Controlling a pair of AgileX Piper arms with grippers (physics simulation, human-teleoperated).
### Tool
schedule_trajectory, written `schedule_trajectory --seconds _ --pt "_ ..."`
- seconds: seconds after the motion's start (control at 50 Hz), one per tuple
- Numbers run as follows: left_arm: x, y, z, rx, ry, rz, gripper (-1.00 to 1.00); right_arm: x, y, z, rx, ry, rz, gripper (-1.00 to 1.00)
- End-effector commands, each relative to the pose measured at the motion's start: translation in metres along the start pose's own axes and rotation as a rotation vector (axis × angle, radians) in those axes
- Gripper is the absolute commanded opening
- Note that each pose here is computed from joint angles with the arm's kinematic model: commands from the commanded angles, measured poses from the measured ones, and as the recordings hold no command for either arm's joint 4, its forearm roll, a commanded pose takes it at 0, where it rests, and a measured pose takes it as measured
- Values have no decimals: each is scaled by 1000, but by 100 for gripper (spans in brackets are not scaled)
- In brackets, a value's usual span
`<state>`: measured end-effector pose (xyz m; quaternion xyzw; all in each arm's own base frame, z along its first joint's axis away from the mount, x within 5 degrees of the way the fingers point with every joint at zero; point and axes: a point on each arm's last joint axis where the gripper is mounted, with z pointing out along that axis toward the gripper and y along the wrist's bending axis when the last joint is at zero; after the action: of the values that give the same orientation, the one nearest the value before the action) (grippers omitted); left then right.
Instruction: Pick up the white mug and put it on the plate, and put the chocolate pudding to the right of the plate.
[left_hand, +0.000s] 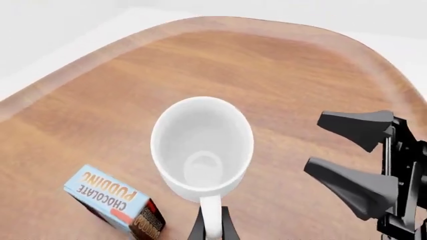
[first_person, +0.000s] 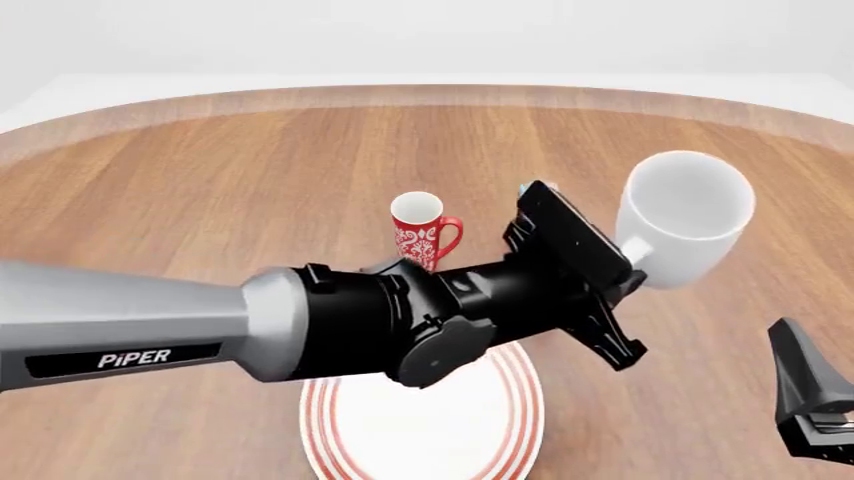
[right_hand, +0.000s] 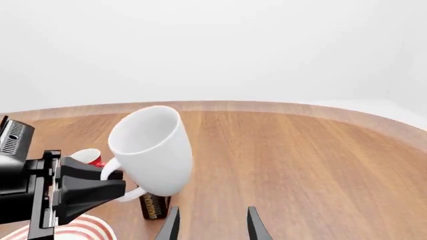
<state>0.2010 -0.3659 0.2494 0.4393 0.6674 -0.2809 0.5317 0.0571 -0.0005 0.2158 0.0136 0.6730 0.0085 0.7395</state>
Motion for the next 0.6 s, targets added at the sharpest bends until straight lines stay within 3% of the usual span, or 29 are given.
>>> schedule_trajectory --seconds 0.02,0.6 --pt "-7 5 -22 -13 -31 13 -100 0 0 0 0 -1 -1 100" --pt "1 6 -60 -20 -48 -3 -100 0 0 -1 -1 -2 -2 100"
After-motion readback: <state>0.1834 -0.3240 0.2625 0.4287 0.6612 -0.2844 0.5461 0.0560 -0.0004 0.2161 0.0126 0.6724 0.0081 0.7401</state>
